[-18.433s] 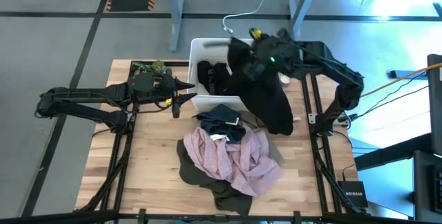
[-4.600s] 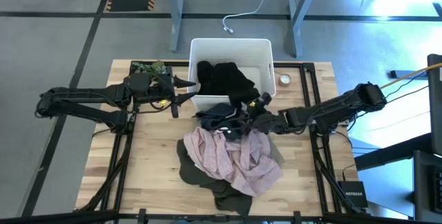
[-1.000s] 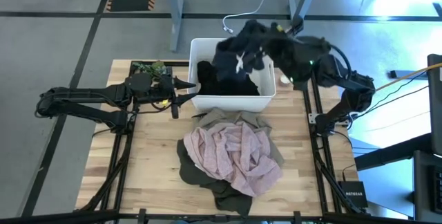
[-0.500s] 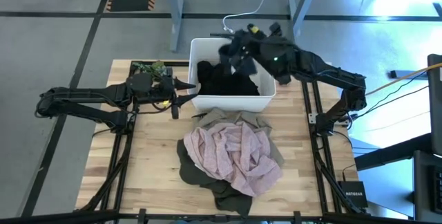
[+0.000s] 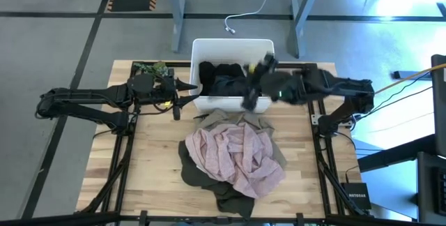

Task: Sort clothes
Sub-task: Put the pink polo shirt into the white laundry bin

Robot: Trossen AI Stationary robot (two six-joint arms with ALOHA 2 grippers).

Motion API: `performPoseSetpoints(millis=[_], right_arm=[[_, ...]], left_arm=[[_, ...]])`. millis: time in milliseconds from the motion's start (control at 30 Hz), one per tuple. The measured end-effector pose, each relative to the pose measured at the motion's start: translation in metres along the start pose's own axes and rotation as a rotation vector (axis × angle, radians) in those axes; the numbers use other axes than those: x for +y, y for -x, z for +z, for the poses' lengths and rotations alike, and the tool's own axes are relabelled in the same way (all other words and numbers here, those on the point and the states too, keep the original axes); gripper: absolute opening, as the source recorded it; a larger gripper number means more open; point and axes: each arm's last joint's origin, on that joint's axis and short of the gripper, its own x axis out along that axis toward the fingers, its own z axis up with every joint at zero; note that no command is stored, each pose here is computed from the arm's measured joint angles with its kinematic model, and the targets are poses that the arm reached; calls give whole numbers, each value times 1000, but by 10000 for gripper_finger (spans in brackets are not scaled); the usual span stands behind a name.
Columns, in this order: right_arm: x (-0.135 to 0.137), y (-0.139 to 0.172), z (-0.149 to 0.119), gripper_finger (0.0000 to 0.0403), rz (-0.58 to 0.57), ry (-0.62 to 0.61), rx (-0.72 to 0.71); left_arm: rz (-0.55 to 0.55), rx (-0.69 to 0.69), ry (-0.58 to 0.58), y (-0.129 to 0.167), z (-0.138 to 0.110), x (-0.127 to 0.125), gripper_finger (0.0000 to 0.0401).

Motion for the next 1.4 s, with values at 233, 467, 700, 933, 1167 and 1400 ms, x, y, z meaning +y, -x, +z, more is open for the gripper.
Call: performPoseSetpoints(millis=[233,467,700,933,1167,1400], right_arm=[[78,10,-28,234,246,38,139],[155,-16,-80,234,284,187,272],[204,-67,-131,234,280,314,437],[210,-120,-152,225,219,383,519],[204,-125,-150,39,134,476,494],[180,-89,-109,17,46,508,429]], left_arm=[[0,-2,0,0,0,0,157],[0,-2,0,0,0,0,157],[1,-7,-2,0,1,0,157],[1,-10,-2,0,1,0,157],[1,-8,-2,0,1,0,157],[0,-9,1,0,1,0,157]])
